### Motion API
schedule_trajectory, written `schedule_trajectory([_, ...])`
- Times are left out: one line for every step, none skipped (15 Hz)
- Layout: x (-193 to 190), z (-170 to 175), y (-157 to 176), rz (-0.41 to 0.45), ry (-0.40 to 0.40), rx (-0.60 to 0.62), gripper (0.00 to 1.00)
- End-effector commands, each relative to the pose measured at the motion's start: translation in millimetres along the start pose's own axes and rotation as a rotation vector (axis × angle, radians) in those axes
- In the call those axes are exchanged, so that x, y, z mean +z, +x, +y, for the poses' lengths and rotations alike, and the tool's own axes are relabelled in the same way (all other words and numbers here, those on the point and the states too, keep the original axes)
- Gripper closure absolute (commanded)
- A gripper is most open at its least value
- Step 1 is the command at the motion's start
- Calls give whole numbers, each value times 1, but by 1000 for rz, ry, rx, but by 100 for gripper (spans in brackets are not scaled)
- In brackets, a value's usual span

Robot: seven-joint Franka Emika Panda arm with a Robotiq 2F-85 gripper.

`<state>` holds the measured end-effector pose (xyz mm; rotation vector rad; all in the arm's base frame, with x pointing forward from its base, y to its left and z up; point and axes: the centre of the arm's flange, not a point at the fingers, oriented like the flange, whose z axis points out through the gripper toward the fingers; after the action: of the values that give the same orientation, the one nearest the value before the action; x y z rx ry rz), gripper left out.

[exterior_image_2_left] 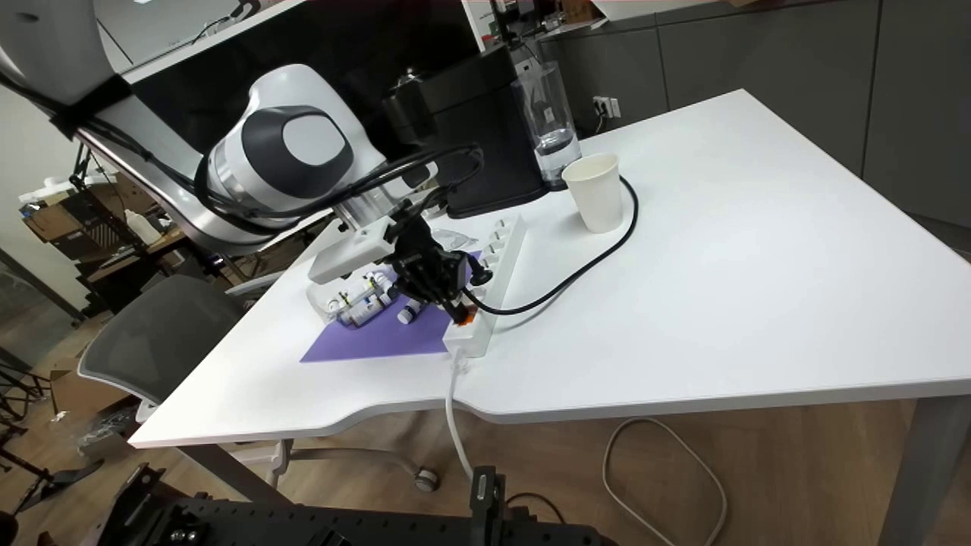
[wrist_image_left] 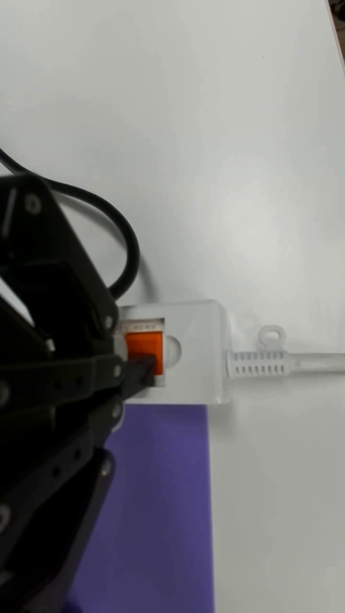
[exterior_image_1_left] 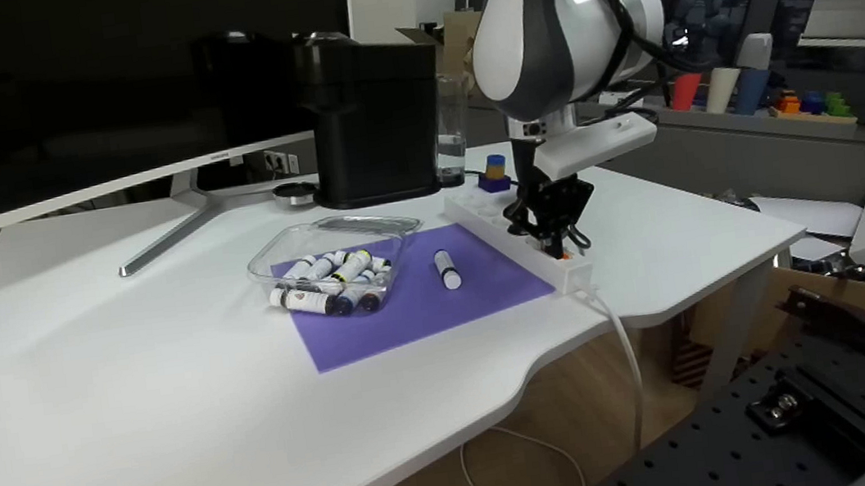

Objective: Turn off the extension cord switch

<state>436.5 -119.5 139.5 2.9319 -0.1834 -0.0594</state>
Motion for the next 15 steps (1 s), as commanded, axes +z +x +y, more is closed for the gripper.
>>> schedule_trajectory([-19, -17, -10, -18, -9, -7, 100])
schedule_trajectory([-30, -18, -14, -14, -12, -21, 100])
schedule_trajectory([-45, -18, -19, 4, -12, -37, 100])
schedule_trajectory([-59, -19, -23, 26, -15, -57, 100])
schedule_trajectory([-76, -21, -28, 46, -17, -87, 100])
schedule_trajectory([-90, -23, -32, 67, -19, -113, 74])
schedule_trajectory([-107, -24, -37, 98, -23, -137, 73])
schedule_trajectory([-121, -25, -40, 128, -31, -156, 68])
schedule_trajectory([-136, -25, -44, 156, -32, -171, 60])
schedule_trajectory([-150, -24, -48, 182, -37, -184, 54])
schedule_trajectory([-164, -23, -52, 206, -37, -192, 48])
schedule_trajectory([-178, -22, -56, 225, -29, -192, 40])
schedule_trajectory([-191, -21, -59, 235, -10, -177, 34])
schedule_trajectory([-205, -20, -64, 217, 16, -163, 27])
schedule_trajectory([-216, -18, -68, 183, 55, -131, 20])
